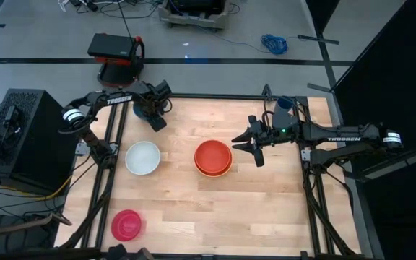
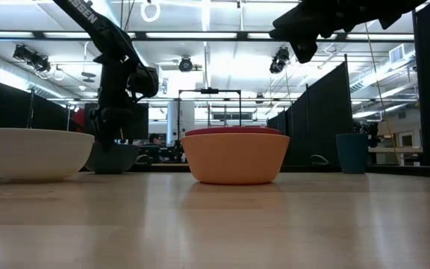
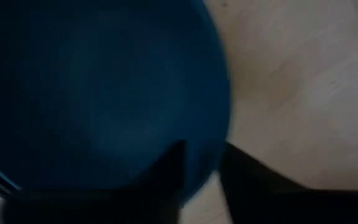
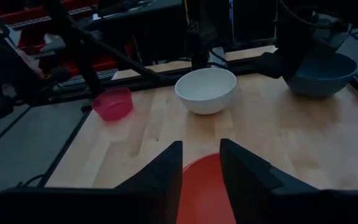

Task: Nest bowls inside each other
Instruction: Stack the blue bowl on top of the orange bowl

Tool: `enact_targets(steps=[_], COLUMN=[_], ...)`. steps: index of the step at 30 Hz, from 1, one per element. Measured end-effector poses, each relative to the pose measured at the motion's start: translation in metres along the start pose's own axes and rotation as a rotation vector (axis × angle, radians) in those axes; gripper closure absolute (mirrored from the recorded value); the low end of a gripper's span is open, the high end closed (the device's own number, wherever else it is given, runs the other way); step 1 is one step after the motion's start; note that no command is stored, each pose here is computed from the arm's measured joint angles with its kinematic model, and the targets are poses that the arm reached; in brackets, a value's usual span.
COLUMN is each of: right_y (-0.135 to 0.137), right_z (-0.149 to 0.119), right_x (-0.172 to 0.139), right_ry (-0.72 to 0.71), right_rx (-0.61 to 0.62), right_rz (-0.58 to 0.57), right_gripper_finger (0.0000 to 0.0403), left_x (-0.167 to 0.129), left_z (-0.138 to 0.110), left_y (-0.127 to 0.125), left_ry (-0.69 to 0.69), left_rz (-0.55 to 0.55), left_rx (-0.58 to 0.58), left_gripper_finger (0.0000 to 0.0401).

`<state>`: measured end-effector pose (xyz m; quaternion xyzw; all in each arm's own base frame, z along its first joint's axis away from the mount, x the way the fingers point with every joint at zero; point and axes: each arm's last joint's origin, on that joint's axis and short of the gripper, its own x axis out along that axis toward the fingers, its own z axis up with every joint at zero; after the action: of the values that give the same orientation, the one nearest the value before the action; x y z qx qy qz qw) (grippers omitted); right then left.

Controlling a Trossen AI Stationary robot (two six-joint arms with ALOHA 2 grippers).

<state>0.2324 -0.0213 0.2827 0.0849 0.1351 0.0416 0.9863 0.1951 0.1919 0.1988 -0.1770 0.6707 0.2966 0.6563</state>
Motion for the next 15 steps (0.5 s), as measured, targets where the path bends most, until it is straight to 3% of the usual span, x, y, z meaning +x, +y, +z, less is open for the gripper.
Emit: enact_targets(steps=[6, 15], right_y=[0.000, -0.001], right_z=[0.000, -0.001], right_x=[0.000, 0.000], right_ry=[0.000, 0.007], right_rx=[0.000, -0.015], right_rz=[0.000, -0.011], right_gripper_finger=[0.0311, 0.0320], left_x=[-0.004, -0.098], left_z=[-0.001, 0.006], left_y=[0.000, -0.060], left_ry=[0.021, -0.287], left_rz=[-0.002, -0.111], left_rx=[0.022, 0.291], left_gripper_finger=[0.0399, 0.0400])
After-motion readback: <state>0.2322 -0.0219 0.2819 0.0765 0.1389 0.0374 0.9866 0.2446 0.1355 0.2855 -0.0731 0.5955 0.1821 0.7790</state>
